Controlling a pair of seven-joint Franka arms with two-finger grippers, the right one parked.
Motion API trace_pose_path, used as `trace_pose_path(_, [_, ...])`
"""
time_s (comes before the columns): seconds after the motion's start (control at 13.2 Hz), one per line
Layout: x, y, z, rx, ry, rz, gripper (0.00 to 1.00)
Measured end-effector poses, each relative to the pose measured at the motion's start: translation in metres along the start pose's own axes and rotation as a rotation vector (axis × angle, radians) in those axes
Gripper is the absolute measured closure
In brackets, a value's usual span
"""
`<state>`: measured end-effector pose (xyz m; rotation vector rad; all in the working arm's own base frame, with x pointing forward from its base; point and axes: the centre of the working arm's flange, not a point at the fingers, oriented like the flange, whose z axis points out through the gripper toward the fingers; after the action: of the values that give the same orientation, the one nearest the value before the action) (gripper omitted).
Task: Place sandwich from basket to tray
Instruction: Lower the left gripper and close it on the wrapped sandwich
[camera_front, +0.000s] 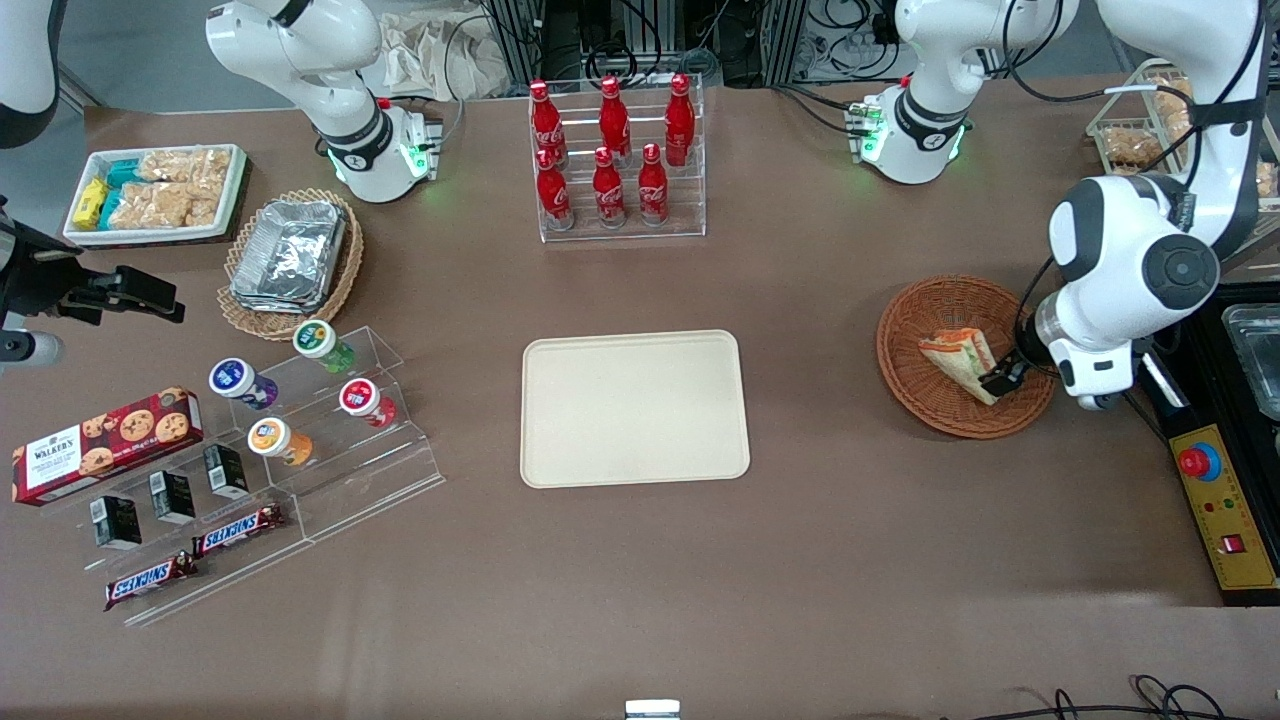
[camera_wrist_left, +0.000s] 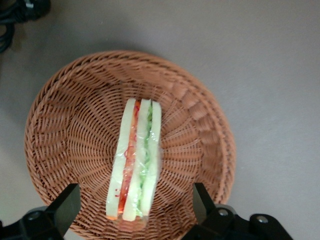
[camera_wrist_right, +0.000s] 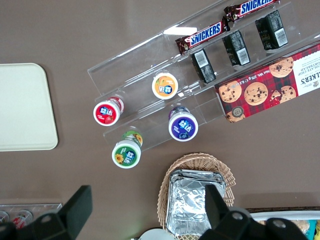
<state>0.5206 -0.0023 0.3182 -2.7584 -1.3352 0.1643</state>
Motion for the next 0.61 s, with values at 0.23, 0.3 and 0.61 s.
trace_pose_path(0.23, [-0.005,-0.005,0.016,-0.010,0.007,0.002,0.00])
trace_pose_path(0.3, [-0.007,-0.008,0.025,-0.013,0.009,0.002,0.00])
trace_pose_path(0.61, [-0.019,-0.021,0.059,-0.016,0.010,0.004,0.00])
